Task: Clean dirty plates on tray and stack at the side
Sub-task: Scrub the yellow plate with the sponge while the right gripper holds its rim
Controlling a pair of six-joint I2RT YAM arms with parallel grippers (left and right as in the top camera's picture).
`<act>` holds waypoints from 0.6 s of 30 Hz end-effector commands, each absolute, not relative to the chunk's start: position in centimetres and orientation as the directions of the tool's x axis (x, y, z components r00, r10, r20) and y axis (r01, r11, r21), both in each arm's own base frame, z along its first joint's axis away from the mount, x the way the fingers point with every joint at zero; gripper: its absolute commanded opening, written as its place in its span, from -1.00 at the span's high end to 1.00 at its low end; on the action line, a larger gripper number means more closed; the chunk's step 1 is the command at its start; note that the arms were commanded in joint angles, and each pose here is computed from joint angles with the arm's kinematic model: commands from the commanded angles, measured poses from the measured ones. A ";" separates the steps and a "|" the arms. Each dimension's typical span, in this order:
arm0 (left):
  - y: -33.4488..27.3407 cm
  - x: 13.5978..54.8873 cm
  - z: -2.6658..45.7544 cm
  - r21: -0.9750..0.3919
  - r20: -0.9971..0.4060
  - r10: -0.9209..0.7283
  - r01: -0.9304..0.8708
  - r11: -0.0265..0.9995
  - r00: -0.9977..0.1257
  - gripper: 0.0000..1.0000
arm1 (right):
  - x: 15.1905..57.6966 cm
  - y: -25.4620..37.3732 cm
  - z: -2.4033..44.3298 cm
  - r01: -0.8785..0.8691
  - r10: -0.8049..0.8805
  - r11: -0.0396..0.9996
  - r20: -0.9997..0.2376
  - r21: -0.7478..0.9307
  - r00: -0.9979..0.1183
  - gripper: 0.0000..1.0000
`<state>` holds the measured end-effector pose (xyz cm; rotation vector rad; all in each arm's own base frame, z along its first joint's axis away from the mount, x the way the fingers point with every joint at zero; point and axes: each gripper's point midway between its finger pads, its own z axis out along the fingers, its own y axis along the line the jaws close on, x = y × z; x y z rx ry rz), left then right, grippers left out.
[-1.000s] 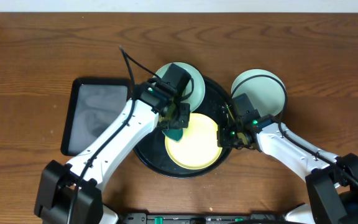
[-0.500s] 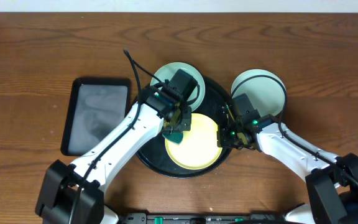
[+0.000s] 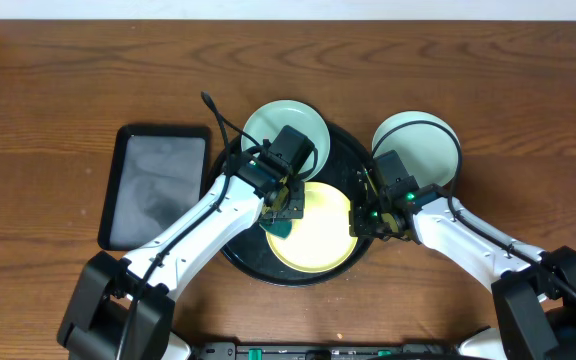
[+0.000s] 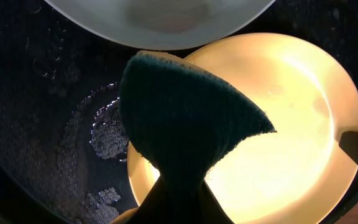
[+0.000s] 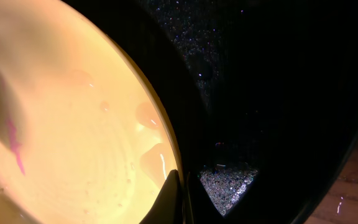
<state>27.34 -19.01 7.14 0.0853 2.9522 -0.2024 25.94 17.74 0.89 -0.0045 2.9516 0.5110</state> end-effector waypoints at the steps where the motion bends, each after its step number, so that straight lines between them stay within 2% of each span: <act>1: -18.8 27.2 6.7 -0.116 -0.176 0.032 0.053 0.992 -0.984 0.85 | 25.8 17.5 0.6 -0.037 0.011 0.945 -0.143 0.326 -0.990 0.93; 5: -18.9 27.4 6.7 -0.119 -0.182 0.031 0.053 0.991 -0.983 0.85 | 25.8 17.5 0.6 -0.037 0.011 0.944 -0.144 0.327 -0.989 0.34; 6: -18.9 27.4 6.7 -0.120 -0.183 0.031 0.053 0.991 -0.983 0.85 | 25.8 17.5 0.6 -0.038 0.011 0.944 -0.145 0.327 -0.989 0.32; 8: -18.9 27.4 6.7 -0.120 -0.183 0.031 0.053 0.991 -0.983 0.85 | 25.9 17.5 0.6 -0.037 0.011 0.945 -0.146 0.324 -0.989 0.35; 10: -18.9 27.4 6.7 -0.119 -0.182 0.031 0.053 0.991 -0.983 0.85 | 25.9 17.4 0.6 -0.036 0.012 0.948 -0.149 0.316 -0.989 0.47; 11: -18.9 27.4 6.7 -0.119 -0.182 0.031 0.053 0.991 -0.983 0.85 | 25.9 17.4 0.6 -0.038 0.010 0.949 -0.150 0.313 -0.989 0.56; 13: -18.9 27.4 6.7 -0.119 -0.182 0.031 0.053 0.991 -0.983 0.85 | 25.9 17.4 0.5 -0.040 0.008 0.950 -0.151 0.311 -0.989 0.92; 14: -18.9 27.3 6.7 -0.119 -0.181 0.031 0.054 0.991 -0.983 0.85 | 25.8 17.5 0.5 -0.042 0.006 0.949 -0.150 0.311 -0.989 0.97; 18: -18.7 27.1 6.4 -0.114 -0.173 0.032 0.052 0.992 -0.984 0.85 | 25.6 17.8 0.5 -0.054 -0.007 0.949 -0.151 0.311 -0.988 0.98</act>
